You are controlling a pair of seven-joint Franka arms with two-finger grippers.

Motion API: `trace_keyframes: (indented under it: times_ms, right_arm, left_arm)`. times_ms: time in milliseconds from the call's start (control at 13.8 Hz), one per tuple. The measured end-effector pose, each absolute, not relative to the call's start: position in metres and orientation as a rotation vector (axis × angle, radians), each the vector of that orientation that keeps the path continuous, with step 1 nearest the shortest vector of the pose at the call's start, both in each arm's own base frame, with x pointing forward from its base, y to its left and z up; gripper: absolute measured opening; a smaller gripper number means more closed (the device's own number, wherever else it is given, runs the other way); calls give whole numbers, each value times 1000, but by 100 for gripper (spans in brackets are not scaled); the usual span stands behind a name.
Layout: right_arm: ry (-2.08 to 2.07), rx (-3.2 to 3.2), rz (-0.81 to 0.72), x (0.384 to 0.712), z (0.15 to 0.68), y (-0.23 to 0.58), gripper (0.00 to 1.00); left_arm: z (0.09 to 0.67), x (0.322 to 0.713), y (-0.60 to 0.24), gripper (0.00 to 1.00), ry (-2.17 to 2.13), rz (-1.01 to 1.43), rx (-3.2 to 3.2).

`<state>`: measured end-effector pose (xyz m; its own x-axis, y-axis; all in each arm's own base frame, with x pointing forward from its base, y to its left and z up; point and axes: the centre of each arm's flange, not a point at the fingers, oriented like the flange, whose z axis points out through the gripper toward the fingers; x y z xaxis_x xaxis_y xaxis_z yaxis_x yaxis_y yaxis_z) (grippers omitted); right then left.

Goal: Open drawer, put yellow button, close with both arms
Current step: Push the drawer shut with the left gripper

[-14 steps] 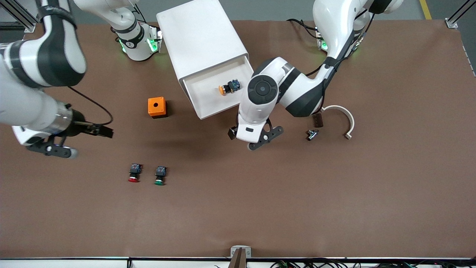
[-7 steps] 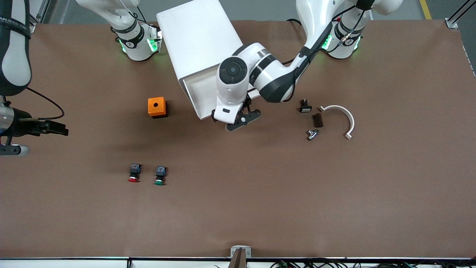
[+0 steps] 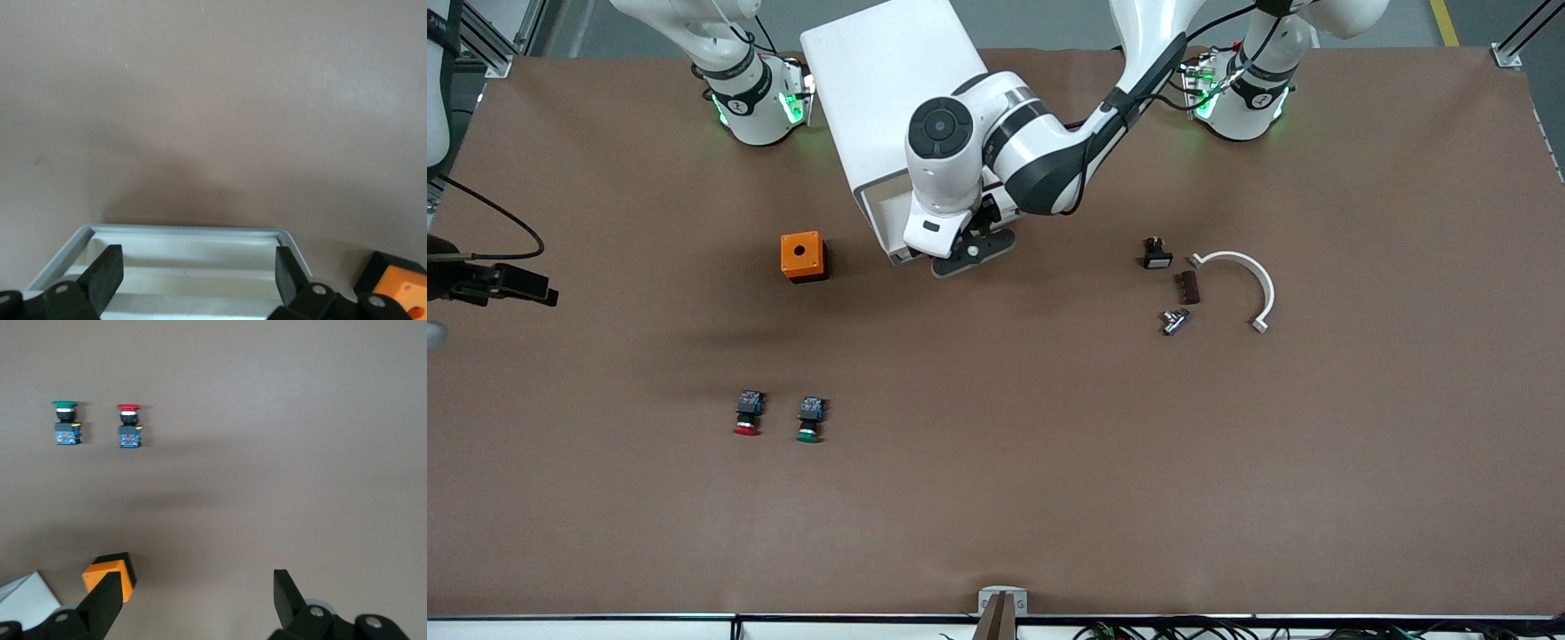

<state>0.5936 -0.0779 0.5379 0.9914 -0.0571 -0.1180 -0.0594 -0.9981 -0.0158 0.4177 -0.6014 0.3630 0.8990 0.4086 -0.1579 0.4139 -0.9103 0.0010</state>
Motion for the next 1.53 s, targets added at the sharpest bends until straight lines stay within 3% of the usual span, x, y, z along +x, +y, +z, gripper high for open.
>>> trace_keyframes:
  times_ms: [436,726,1162,1526]
  right_arm:
    - [22,-3127,156,599,547,-21,100]
    - [25,-3132,73,598,596,-22,100]
    - [74,-3119,247,583,594,-37,100]
    - [103,-3118,196,566,622,-48,100]
  left_arm:
    - [355,396,-612,100,715,-448,2963]
    - [345,386,-614,100,774,-614,2903]
    - [331,385,-608,100,870,-760,2839]
    - [334,397,-601,100,885,-715,2838]
